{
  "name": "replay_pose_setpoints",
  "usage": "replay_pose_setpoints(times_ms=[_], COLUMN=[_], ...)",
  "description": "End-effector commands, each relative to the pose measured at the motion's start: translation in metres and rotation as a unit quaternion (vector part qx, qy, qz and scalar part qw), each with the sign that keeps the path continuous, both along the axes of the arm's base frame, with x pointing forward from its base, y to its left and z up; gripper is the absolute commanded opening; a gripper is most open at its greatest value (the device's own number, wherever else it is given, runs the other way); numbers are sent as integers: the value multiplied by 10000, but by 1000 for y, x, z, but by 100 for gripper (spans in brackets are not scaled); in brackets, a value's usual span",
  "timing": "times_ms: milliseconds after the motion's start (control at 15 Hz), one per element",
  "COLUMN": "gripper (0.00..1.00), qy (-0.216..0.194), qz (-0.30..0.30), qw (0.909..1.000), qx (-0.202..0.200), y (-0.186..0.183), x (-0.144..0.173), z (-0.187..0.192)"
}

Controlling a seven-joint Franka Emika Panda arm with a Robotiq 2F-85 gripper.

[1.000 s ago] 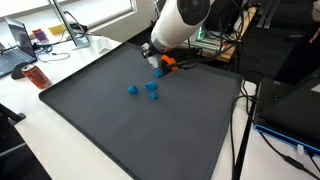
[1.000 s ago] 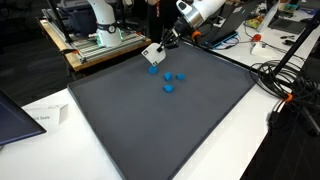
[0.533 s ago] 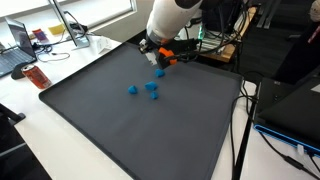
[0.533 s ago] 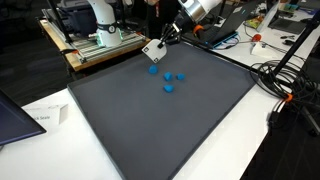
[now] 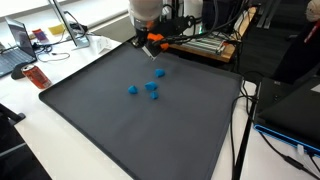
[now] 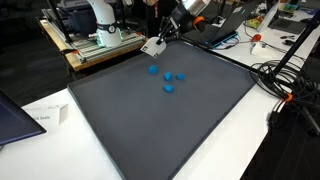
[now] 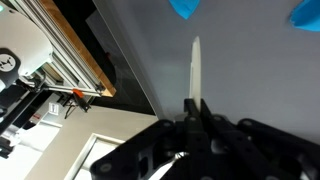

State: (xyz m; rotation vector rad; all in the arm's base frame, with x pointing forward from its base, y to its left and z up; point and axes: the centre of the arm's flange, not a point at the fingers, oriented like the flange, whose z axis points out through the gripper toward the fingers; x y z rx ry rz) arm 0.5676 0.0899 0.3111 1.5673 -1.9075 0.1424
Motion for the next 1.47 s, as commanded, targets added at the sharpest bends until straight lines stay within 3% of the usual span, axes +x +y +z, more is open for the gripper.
replay_pose_setpoints(times_ms=[0, 467, 933, 1400], gripper=[1, 1, 1, 1], qy=[232, 98, -6, -212], qz=[101, 746, 726, 1100], qw=[9984, 9906, 9722, 9537], qx=[512, 1143, 2225, 2792], y=[-21, -52, -79, -101], x=[5, 9, 13, 7], z=[11, 11, 4, -13])
